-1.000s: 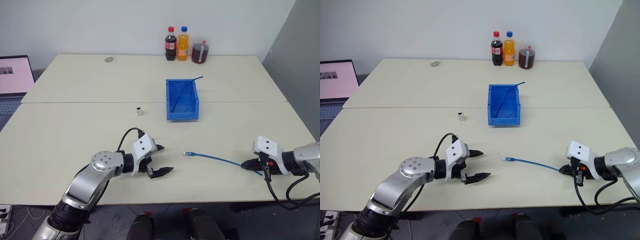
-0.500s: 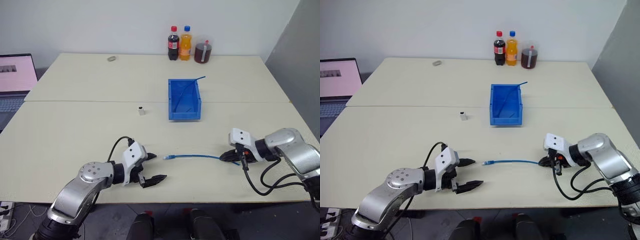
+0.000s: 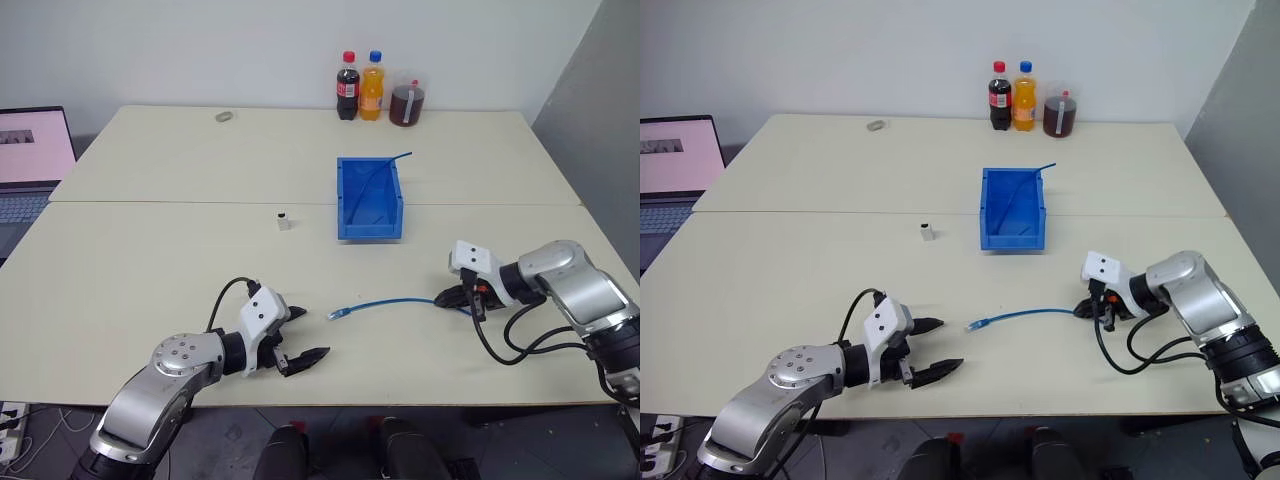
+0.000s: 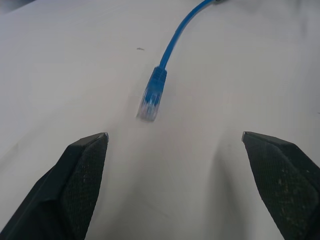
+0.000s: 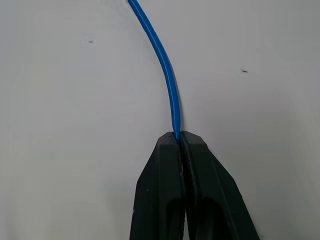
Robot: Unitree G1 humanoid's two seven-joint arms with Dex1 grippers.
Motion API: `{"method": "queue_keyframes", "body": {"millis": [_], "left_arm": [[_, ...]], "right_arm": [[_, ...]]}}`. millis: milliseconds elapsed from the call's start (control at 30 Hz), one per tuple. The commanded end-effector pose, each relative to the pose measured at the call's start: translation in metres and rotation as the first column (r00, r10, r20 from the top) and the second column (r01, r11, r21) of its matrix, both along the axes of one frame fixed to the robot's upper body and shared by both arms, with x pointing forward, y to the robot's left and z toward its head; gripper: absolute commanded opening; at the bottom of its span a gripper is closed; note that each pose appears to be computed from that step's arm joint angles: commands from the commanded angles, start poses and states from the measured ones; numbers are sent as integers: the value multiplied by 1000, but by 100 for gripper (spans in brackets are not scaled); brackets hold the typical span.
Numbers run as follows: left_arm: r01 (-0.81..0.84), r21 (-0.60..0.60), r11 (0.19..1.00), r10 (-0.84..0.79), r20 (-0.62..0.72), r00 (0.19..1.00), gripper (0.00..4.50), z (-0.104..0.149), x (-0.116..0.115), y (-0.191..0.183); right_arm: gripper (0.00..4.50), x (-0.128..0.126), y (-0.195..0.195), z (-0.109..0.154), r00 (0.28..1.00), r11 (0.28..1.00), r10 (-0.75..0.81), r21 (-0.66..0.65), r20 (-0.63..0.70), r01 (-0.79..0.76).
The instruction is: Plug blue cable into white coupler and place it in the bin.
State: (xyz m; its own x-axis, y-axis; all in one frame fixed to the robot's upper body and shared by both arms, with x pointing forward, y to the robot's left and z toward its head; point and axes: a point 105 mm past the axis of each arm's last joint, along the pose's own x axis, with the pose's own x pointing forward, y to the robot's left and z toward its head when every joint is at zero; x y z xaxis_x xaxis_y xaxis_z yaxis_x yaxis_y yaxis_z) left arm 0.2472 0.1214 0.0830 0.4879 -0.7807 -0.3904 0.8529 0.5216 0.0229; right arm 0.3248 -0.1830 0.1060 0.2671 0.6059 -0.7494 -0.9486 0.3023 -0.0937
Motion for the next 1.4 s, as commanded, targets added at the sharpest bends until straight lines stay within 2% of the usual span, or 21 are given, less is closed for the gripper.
{"method": "queue_keyframes", "body": {"millis": [33,367,467,567,700,867,967,1067,1133,1267,1333,1400], "left_arm": [[19,-15,1000,-18,57,998,450,11,1,-4],[-63,-3,998,63,112,992,450,12,17,-3],[-74,-1,997,74,123,990,450,12,20,-3],[-75,0,997,74,123,990,450,12,20,-3],[-62,-6,998,62,117,991,450,13,20,-4],[-8,42,999,2,138,990,450,10,18,-10],[45,71,996,-55,156,986,450,10,19,-18],[107,129,986,-128,165,978,450,8,23,-22],[138,156,978,-163,162,973,450,7,26,-23],[148,176,973,-180,183,967,450,12,44,-21],[159,182,970,-192,181,965,450,12,48,-20],[184,194,964,-219,179,959,450,11,49,-19]], "right_arm": [[3,10,-11,14,998,999,-19,-25,55,20],[3,10,-12,9,997,997,26,-71,78,-20],[3,11,-10,11,997,999,22,-47,77,-18],[64,10,-7,16,998,1000,20,-18,66,-19],[176,9,-6,22,997,999,37,-13,74,-36],[304,4,-10,29,993,996,77,-42,88,-74],[304,-4,-8,42,989,993,113,-33,96,-110],[304,-16,21,83,978,973,142,161,151,-166],[304,-30,37,96,973,948,173,241,153,-207],[304,-73,71,89,958,896,273,339,88,-286],[304,-84,81,80,961,892,272,360,56,-274],[304,-85,85,68,971,915,236,326,45,-237]]}}
